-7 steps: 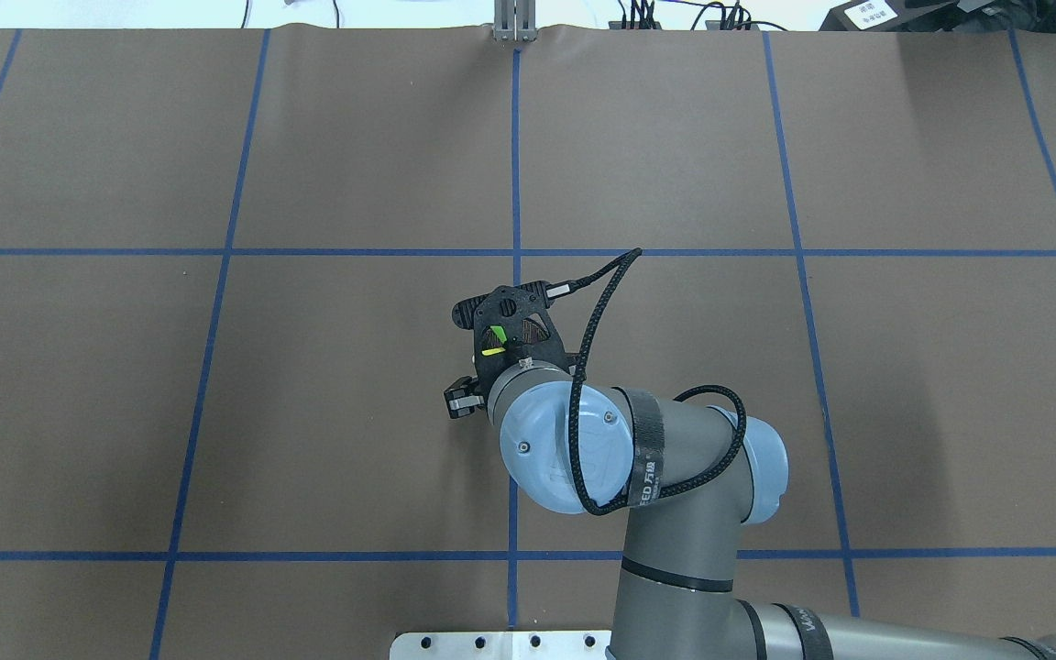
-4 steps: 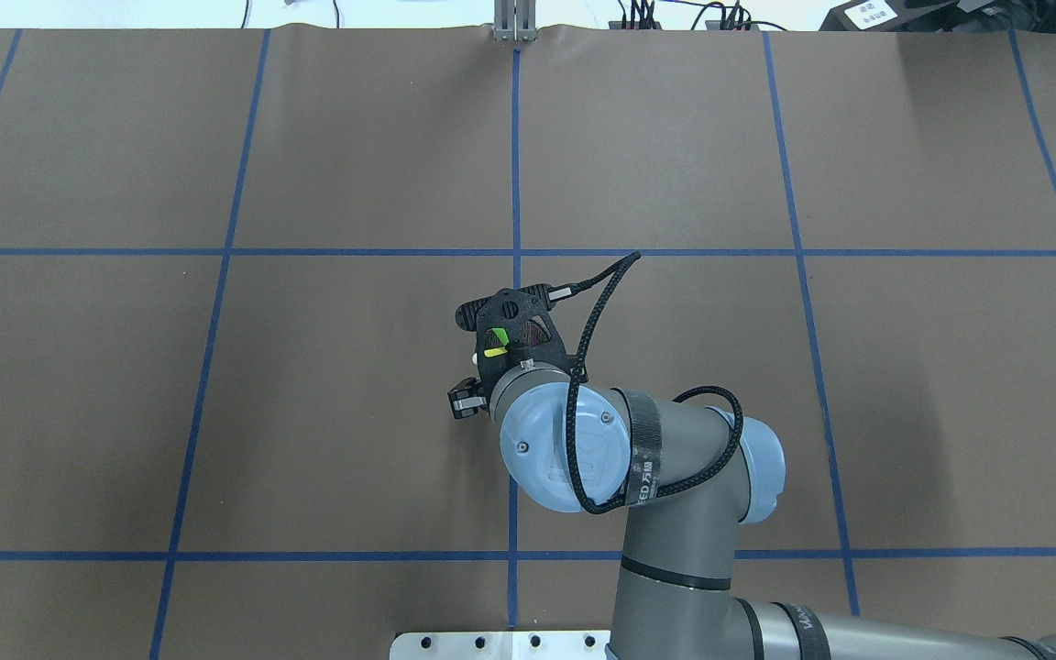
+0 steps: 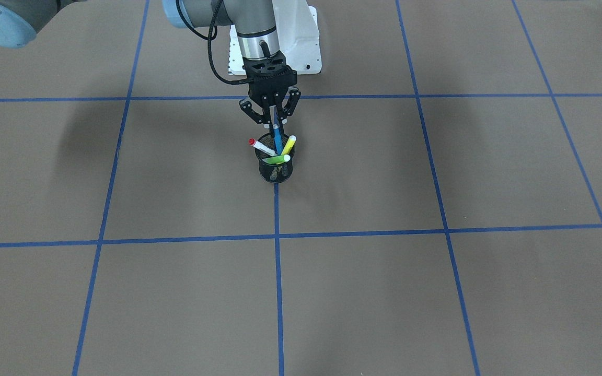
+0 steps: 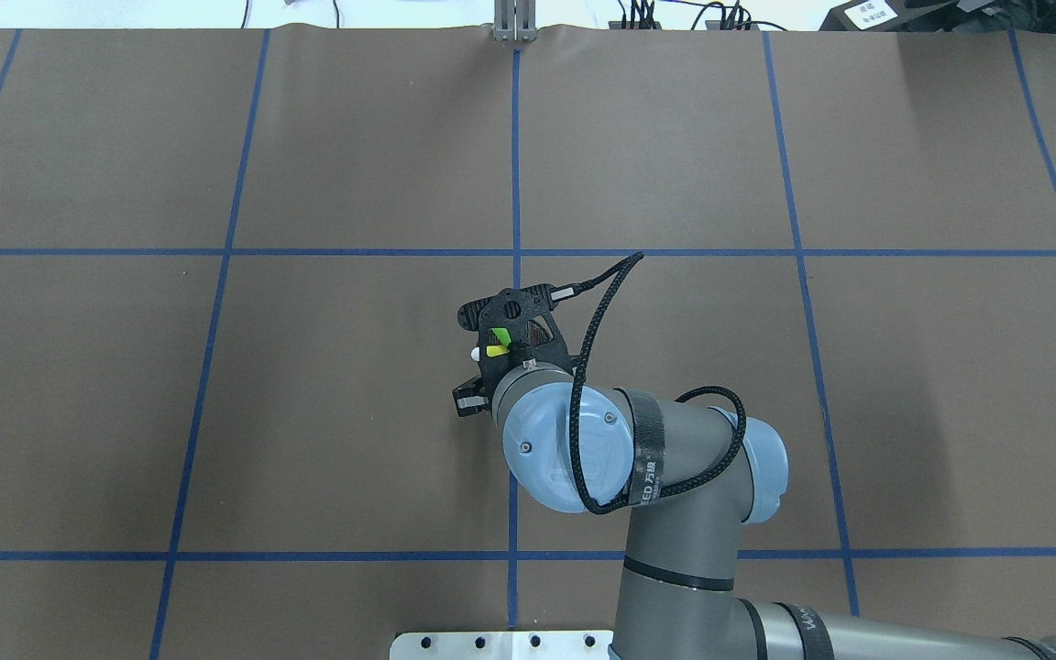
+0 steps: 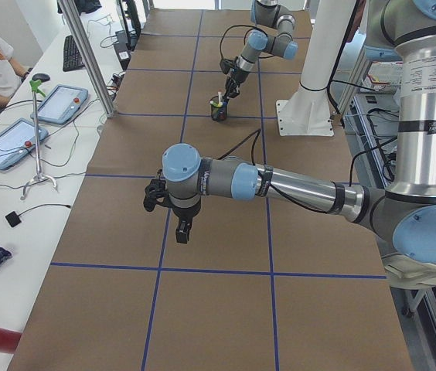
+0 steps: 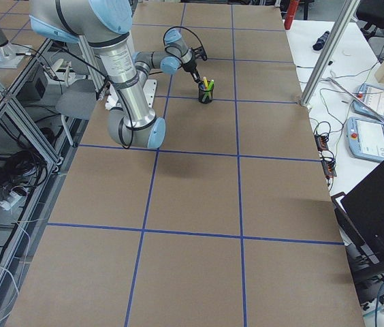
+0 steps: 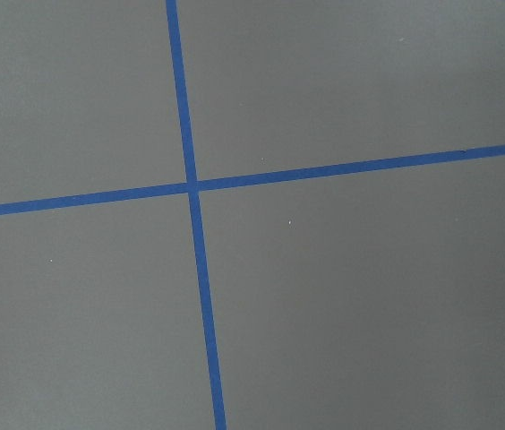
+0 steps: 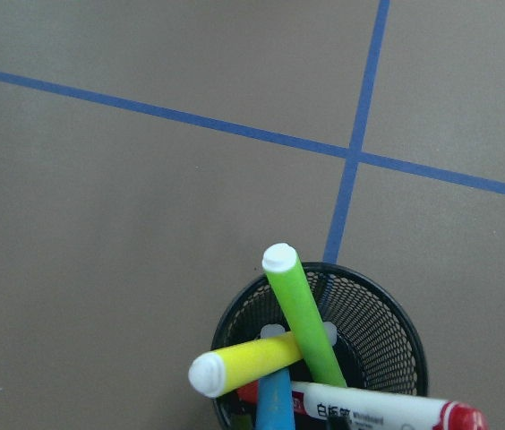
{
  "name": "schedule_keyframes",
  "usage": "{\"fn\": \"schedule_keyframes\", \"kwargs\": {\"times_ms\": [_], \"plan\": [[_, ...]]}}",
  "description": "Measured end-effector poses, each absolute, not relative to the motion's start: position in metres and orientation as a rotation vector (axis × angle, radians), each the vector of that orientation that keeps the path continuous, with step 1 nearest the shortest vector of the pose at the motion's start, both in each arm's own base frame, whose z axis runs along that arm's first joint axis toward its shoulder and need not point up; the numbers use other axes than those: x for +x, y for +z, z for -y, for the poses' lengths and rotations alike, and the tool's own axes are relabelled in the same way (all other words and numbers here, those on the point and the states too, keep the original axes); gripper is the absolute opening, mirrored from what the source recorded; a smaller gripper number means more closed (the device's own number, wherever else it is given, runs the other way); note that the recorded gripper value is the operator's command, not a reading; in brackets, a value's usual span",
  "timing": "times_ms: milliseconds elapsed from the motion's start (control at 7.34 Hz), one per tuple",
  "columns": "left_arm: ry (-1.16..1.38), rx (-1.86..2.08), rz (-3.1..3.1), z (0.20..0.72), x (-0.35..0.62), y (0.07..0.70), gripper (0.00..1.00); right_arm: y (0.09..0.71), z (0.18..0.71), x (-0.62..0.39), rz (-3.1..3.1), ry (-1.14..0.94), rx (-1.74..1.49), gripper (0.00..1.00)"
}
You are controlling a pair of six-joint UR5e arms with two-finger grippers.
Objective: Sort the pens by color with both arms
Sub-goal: 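Lower the right gripper and grasp the blue marker in the cup, then lift the blue marker out of the cup with the right gripper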
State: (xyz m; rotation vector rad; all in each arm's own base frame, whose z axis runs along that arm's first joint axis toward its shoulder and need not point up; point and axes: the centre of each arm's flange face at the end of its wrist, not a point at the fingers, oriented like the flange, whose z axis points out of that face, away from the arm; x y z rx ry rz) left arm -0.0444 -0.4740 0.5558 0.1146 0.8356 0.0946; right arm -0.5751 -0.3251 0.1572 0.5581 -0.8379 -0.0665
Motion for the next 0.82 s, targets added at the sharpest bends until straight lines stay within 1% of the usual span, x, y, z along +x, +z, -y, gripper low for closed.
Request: {"fn": "schedule_keyframes", "kwargs": {"times_ms": [409,817], "plan": [[0.097,0.12,-0.836,0.473,-0.044,0.552,1.0,0.129,0.323,-0.536,0.87,-0.049,0.577,0.0],[0.097,0.122,-0.837,0.473,-0.044,0.55,1.0,0.105,0.307,-0.479,0.864,-0.051,0.572,0.0]]}}
